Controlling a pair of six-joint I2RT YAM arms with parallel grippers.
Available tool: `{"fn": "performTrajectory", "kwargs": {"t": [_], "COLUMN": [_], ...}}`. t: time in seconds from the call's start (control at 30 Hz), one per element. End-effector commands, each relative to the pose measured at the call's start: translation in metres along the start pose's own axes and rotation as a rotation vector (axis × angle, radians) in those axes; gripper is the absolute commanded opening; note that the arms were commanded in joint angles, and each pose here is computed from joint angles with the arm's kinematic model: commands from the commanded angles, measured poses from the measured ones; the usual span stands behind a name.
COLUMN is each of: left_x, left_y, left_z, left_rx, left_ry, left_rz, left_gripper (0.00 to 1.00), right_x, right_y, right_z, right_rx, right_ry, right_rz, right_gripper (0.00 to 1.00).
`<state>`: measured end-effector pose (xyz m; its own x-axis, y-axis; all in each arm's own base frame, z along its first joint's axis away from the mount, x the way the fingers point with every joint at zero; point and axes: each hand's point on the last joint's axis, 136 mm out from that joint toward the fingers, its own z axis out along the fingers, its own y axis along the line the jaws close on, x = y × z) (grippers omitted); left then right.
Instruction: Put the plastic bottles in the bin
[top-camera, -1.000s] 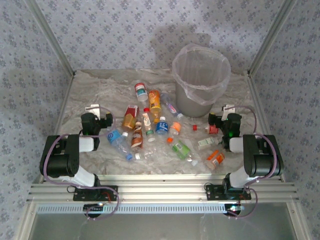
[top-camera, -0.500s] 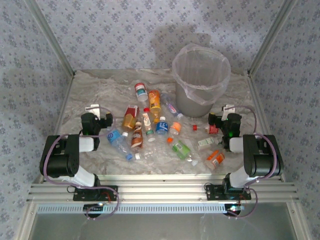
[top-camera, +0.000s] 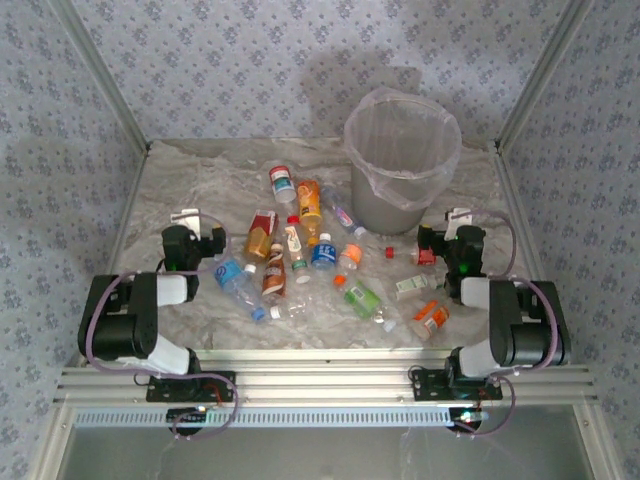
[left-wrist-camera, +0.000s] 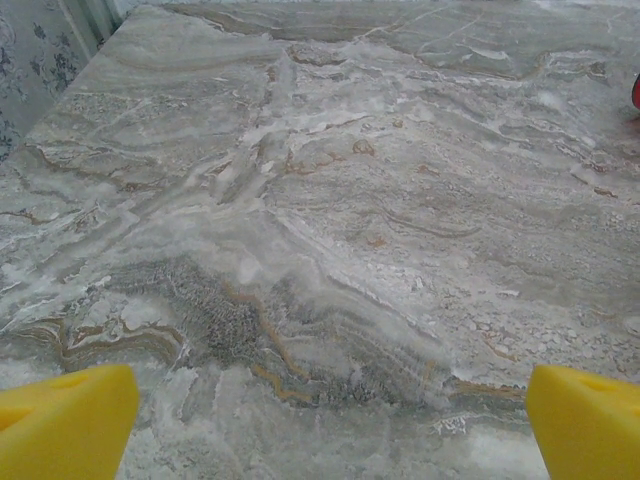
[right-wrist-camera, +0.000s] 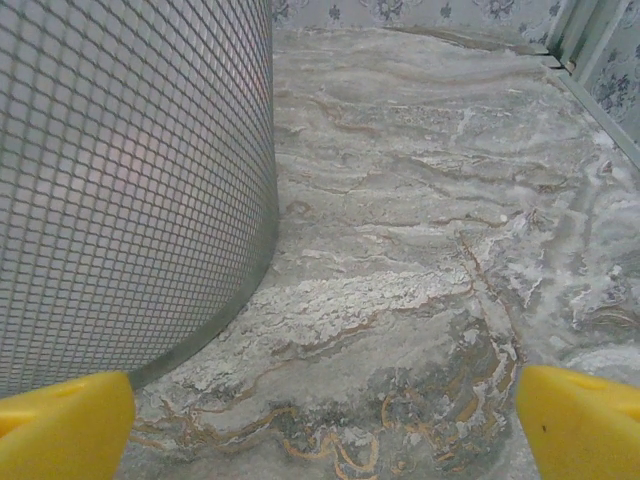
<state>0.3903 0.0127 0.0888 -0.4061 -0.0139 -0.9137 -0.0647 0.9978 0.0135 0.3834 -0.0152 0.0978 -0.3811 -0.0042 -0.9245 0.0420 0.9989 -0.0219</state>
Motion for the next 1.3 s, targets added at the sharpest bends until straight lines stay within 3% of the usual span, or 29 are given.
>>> {"fn": "performTrajectory", "kwargs": {"t": [0.0,0.3,0.63,0.87,0.97,1.03,1.27], "left_x": [-0.021,-0.058,-0.102,-0.094,-0.084,-0.079,-0.072], "left_y": [-0.004,-0.035,-0.140,-0.209,-0.232,-0.243,-0.262], "left_z": [-0.004,-0.027,-0.083,-0.137,-0.166,-0.184,-0.237], "left_rx": [-0.007,0.028,0.288,0.543,0.677,0.759,0.987], "left_ry": [-0.026,-0.025,-0.002,0.107,0.149,0.158,0.155], "left_rz": [0.022,0.071,0.137,0.205,0.248,0.282,0.342], "left_gripper": [1.00,1.00,1.00,1.00,1.00,1.00,1.00], "right_x": [-0.010,-0.033,-0.043,-0.021,-0.004,0.007,0.021], "right_y": [-0.001,-0.007,-0.019,-0.010,-0.021,-0.033,-0.023], "right_z": [-0.004,-0.032,-0.085,-0.122,-0.143,-0.159,-0.183], "right_rx": [0.008,0.067,0.157,0.188,0.302,0.411,0.414], "right_ry": [0.007,0.032,0.114,0.272,0.355,0.423,0.565], "right_rz": [-0.001,0.046,0.324,0.481,0.548,0.580,0.598], "right_gripper": [1.00,1.00,1.00,1.00,1.00,1.00,0.94]}}
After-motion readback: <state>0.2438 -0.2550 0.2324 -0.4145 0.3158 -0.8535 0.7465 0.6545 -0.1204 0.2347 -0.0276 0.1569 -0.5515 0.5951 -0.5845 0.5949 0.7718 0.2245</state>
